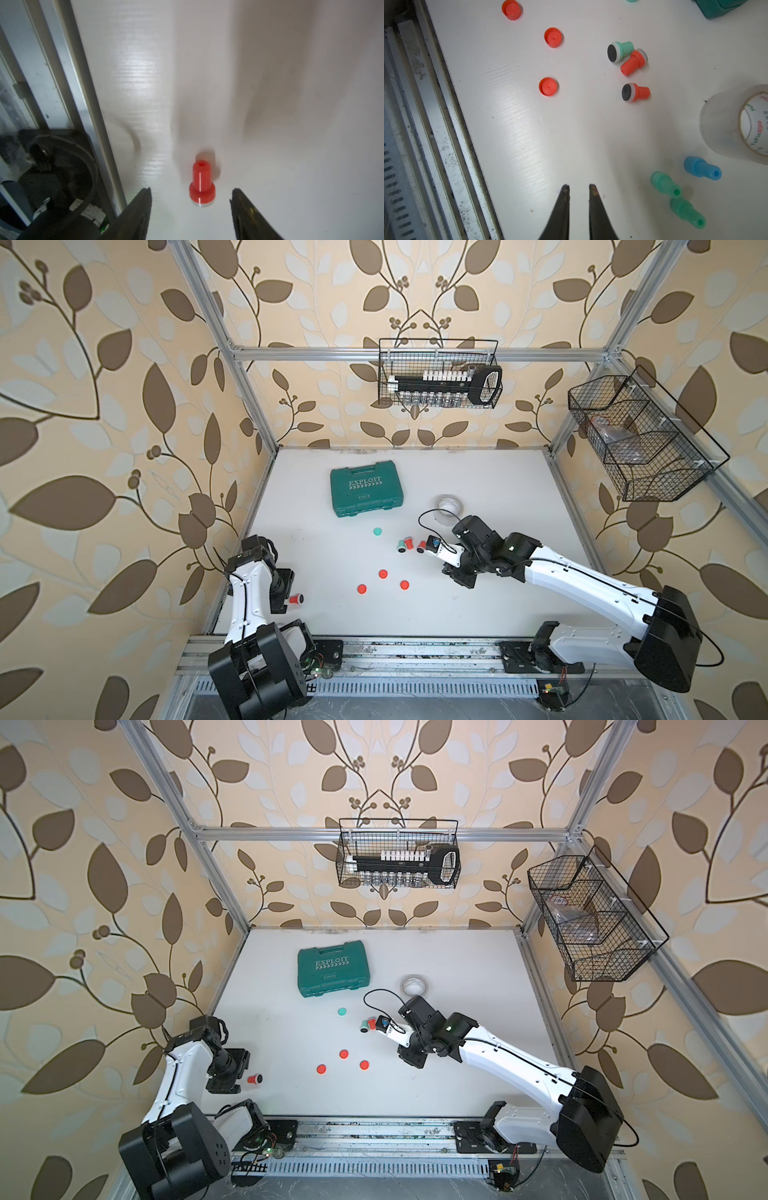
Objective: Close the stamp cap
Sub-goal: Pick up the stamp from the center of the board.
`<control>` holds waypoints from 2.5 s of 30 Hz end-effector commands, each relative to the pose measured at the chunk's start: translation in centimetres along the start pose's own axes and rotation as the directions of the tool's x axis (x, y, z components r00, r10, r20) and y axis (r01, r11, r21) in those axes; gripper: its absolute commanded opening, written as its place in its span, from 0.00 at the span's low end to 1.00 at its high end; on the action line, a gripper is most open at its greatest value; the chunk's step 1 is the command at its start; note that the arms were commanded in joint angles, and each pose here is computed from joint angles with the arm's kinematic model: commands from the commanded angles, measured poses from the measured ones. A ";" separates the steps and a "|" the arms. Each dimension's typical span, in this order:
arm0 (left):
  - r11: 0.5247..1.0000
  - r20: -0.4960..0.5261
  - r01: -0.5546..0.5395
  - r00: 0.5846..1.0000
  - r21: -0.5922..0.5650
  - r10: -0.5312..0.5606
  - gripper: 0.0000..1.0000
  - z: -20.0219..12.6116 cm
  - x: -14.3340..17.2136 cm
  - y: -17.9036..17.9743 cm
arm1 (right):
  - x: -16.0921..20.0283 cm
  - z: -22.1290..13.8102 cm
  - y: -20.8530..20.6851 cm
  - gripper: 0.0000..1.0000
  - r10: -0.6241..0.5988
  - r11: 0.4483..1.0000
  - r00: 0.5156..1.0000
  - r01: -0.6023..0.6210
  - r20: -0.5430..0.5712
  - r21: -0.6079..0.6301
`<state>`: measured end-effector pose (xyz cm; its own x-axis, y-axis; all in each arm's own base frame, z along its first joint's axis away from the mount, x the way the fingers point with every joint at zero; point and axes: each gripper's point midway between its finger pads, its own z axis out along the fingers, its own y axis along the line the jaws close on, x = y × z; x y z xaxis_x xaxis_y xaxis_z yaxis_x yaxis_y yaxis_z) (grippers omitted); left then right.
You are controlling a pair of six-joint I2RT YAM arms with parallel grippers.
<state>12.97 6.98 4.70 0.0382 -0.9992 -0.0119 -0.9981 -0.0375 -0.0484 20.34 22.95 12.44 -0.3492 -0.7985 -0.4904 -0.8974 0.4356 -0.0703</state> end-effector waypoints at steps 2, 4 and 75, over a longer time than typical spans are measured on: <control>0.996 -0.018 0.030 0.999 -0.082 -0.032 0.65 0.9 1.1 1.9 | -1.8 -1.8 0.0 0.16 0.017 1.000 0.996 -0.017 0.083 -0.001; 0.995 0.013 0.025 1.000 -0.095 -0.024 0.66 1.0 0.8 2.0 | -2.2 -2.3 0.1 0.17 0.015 1.000 0.994 -0.014 0.109 -0.006; 0.535 0.033 -0.836 0.543 0.121 0.839 0.18 -1.8 11.0 -13.0 | -2.8 -3.3 -2.0 0.17 0.180 0.983 0.966 -0.184 0.186 0.005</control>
<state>25.05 -0.54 5.37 -0.6563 -0.7510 -0.0729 -0.7463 0.6603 -0.0841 21.42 22.69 15.23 -0.4033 -0.6969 -0.5930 -0.8514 0.5233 -0.0360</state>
